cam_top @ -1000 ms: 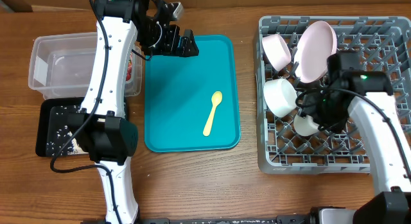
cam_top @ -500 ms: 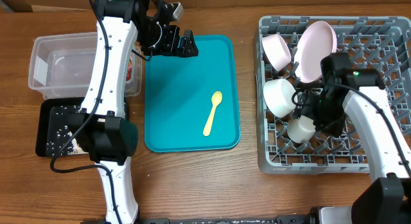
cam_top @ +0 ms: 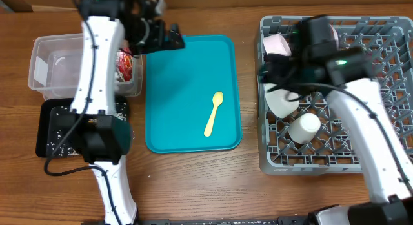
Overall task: Sort waste into correct bins and load items into the dishwasher
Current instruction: 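Move the right gripper back over the teal tray to the yellow spoon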
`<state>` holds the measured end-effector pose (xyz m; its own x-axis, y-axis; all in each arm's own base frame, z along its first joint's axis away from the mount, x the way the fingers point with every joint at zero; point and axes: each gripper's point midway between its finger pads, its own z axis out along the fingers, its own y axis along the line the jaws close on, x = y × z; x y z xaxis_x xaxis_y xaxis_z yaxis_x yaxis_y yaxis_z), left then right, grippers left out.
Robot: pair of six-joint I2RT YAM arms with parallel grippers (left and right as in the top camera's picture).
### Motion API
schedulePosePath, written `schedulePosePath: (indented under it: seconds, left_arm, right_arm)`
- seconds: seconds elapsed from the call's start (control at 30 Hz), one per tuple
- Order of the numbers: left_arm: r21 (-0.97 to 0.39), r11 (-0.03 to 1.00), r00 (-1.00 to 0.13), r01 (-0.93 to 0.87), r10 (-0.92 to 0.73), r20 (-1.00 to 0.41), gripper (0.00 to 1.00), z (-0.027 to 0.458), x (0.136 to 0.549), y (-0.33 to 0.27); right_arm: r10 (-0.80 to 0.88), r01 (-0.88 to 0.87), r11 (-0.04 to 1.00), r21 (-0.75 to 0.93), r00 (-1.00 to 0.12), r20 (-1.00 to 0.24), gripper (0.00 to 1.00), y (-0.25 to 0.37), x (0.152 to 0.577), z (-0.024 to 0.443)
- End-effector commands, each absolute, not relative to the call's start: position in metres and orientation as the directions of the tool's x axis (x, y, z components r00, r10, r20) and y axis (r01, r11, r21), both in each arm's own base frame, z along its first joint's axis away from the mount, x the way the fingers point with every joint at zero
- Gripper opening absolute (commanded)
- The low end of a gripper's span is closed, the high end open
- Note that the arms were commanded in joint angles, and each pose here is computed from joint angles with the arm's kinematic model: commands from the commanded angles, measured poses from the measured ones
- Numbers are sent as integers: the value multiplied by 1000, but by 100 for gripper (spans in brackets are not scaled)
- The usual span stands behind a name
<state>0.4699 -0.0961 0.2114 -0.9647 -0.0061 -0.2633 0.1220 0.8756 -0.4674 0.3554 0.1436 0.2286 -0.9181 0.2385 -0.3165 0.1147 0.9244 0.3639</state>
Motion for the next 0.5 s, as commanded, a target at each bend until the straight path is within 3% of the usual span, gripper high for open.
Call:
schedulePosePath:
  seconds: [0.0, 0.47]
  left_arm:
    - [-450, 892, -956, 33, -103, -274, 100, 220, 476, -59]
    - [-349, 932, -955, -97, -186, -230, 100, 208, 467, 0]
  right_arm:
    - [221, 113, 922, 369, -939, -264, 76, 181, 364, 201]
    - [311, 260, 935, 240, -926, -212, 73, 232, 414, 61]
